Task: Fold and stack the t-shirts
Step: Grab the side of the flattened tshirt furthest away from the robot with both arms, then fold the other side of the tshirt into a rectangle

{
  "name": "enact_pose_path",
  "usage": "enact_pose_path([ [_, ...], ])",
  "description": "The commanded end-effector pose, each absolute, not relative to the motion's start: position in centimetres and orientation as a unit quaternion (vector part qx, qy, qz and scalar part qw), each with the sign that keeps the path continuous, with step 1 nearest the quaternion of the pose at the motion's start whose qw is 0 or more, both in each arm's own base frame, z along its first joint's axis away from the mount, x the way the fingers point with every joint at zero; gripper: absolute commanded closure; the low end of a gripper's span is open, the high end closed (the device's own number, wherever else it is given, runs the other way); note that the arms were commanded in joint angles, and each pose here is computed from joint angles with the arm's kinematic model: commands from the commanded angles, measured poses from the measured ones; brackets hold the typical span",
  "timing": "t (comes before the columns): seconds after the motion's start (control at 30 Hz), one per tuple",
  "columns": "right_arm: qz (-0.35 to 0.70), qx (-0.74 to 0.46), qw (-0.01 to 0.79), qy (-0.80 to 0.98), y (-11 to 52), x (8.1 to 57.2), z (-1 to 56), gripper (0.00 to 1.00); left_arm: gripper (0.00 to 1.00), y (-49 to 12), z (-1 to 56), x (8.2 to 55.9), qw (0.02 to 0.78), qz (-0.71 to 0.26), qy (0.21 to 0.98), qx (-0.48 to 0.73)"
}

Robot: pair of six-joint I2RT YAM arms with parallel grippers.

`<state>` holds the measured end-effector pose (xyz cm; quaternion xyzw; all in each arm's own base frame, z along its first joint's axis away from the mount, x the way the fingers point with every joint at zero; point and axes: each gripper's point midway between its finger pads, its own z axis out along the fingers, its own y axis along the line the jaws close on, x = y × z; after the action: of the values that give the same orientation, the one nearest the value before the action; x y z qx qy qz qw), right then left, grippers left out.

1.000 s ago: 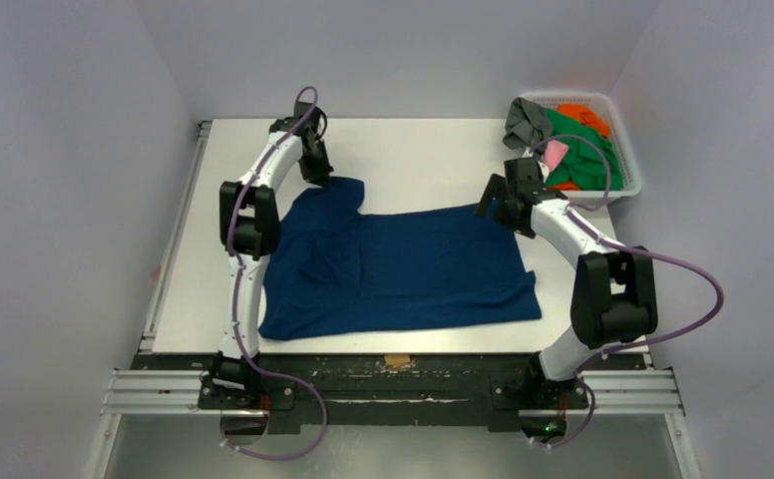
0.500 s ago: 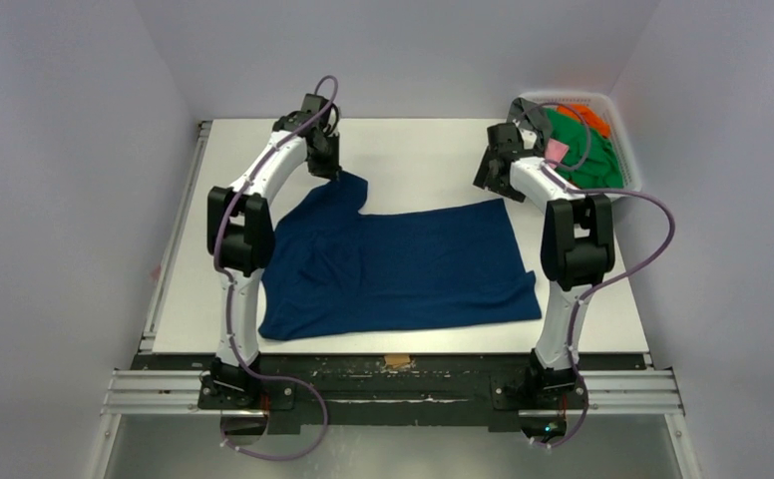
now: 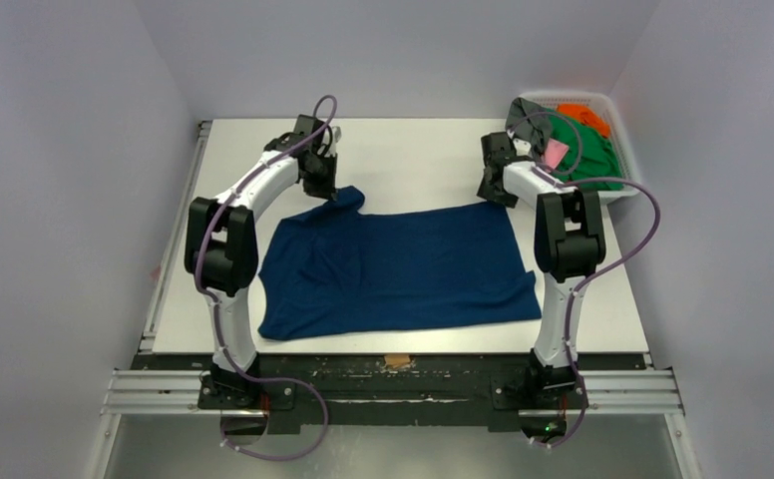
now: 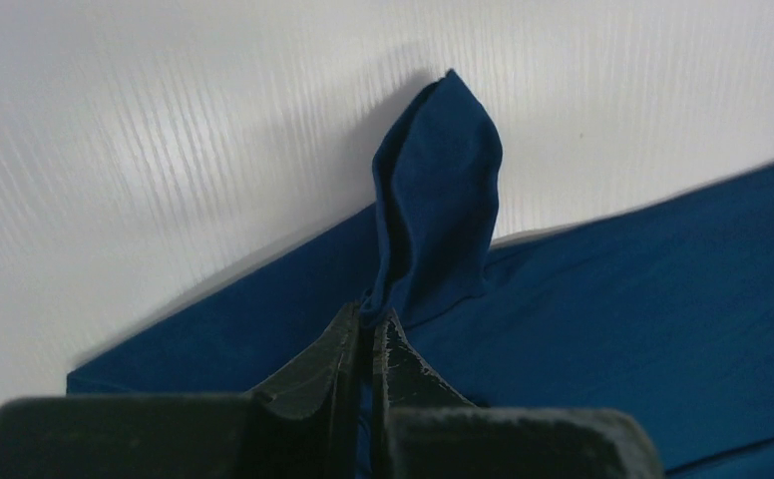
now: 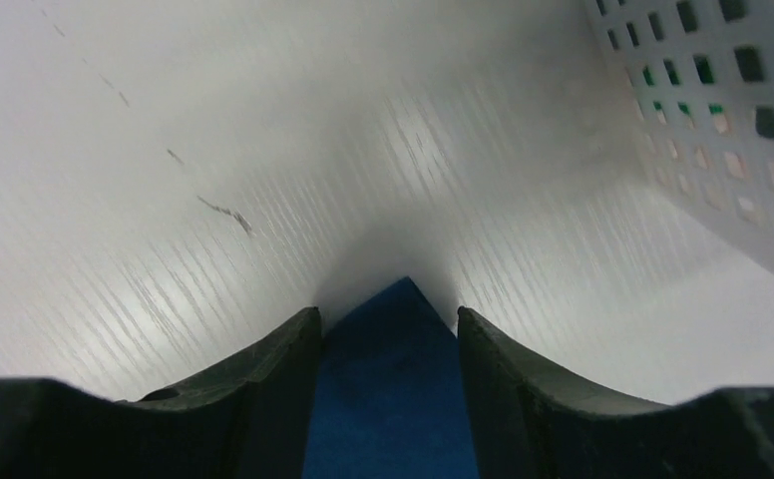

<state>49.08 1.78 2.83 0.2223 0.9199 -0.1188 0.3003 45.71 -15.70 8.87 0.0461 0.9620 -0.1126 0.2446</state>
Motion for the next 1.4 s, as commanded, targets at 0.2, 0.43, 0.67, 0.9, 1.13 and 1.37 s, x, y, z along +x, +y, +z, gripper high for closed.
enact_pose_path([
  [0.2,-0.126,0.21,0.33,0.912,0.9,47.7,6.1,0.9,1.0,-16.8,14.8,44.2,0.323,-0.146,0.927,0.118],
  [0.43,-0.102,0.188,0.363,0.907,1.2,46.4,9.2,1.0,1.0,-16.1,15.8,40.2,0.334,-0.149,0.916,0.166],
  [0.67,-0.07,0.183,0.361,0.912,2.1,42.1,9.8,1.0,1.0,-16.4,16.1,34.6,0.319,-0.185,0.91,0.189],
  [0.9,-0.053,0.187,0.368,0.909,2.1,39.4,11.1,1.0,1.0,-16.2,15.3,30.1,0.313,-0.198,0.914,0.164],
  [1.13,-0.054,0.186,0.358,0.913,1.9,37.2,11.3,1.0,1.0,-14.4,14.7,26.6,0.312,-0.175,0.927,0.109],
  [1.37,-0.064,0.189,0.353,0.914,1.2,35.2,11.7,1.0,1.0,-14.3,14.6,23.6,0.328,-0.187,0.921,0.092],
])
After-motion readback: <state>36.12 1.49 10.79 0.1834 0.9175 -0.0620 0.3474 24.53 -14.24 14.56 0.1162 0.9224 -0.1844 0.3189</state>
